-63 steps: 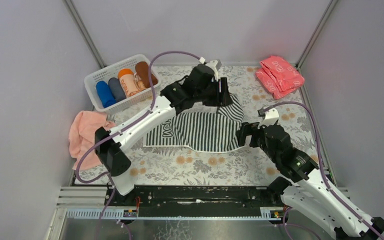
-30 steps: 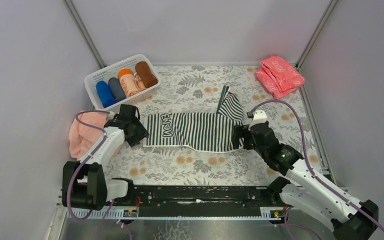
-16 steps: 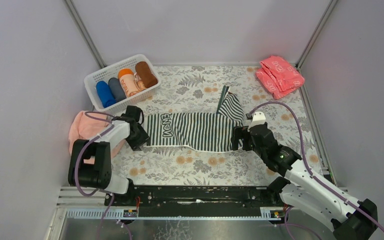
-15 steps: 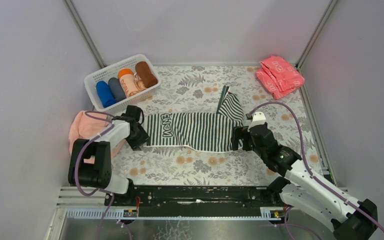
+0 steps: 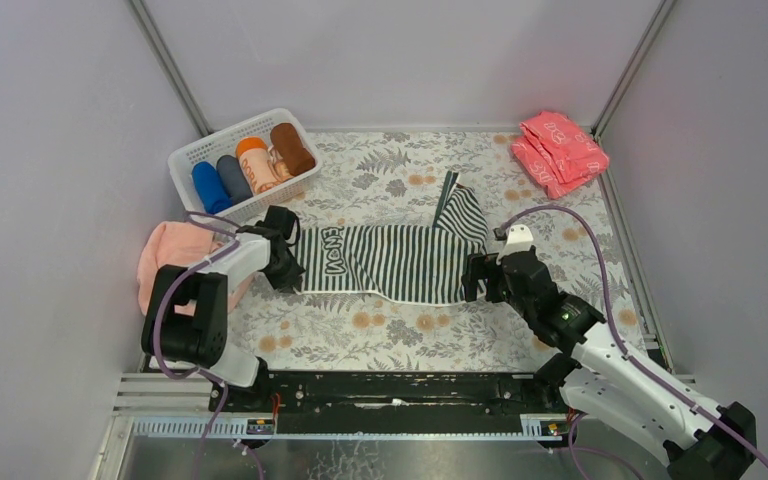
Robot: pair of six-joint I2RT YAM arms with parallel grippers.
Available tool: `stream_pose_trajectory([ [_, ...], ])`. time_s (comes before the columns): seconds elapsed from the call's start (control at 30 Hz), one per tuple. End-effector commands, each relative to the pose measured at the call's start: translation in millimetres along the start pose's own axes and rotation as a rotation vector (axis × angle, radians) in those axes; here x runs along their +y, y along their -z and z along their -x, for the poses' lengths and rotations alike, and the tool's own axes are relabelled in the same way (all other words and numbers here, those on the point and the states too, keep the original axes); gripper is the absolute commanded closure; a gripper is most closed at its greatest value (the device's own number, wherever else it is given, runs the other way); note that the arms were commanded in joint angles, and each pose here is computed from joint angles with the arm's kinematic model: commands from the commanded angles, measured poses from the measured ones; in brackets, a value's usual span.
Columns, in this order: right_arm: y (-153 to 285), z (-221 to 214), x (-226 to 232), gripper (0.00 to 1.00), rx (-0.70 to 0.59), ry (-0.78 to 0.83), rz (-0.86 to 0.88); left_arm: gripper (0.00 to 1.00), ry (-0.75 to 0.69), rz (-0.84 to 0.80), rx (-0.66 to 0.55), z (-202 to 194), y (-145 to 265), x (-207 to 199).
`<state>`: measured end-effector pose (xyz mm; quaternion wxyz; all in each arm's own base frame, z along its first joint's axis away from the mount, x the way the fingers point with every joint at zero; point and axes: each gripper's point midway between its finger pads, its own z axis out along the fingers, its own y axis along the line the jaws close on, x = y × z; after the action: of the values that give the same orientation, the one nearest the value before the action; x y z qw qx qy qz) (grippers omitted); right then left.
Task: Roll the towels
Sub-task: Flatten out the towel at the center of the board.
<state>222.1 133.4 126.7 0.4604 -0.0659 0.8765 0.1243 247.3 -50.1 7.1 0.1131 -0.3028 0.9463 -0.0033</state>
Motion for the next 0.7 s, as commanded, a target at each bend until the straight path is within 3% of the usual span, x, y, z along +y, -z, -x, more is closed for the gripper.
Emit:
stream_pose_trajectory([
  [0.0, -4.6, 8.4, 2.4, 0.01, -0.031, -0.033, -0.003, 0.99, -0.007, 0.07, 0.0, -5.3, -18.2, 14.7],
  [0.23, -16.6, -13.7, -14.1, 0.0, 0.082, -0.034, -0.126, 1.0, -0.028, -0.033, -0.165, 33.7, 55.2, -2.0],
  [0.4, -29.5, -27.5, -26.6, 0.05, 0.162, -0.044, -0.203, 1.0, -0.048, -0.043, -0.311, 59.8, 106.8, 3.5],
  [0.67, -57.8, -35.5, -19.9, 0.12, 0.221, -0.145, -0.121, 1.0, -0.042, -0.069, -0.432, 74.6, 148.0, 10.5],
])
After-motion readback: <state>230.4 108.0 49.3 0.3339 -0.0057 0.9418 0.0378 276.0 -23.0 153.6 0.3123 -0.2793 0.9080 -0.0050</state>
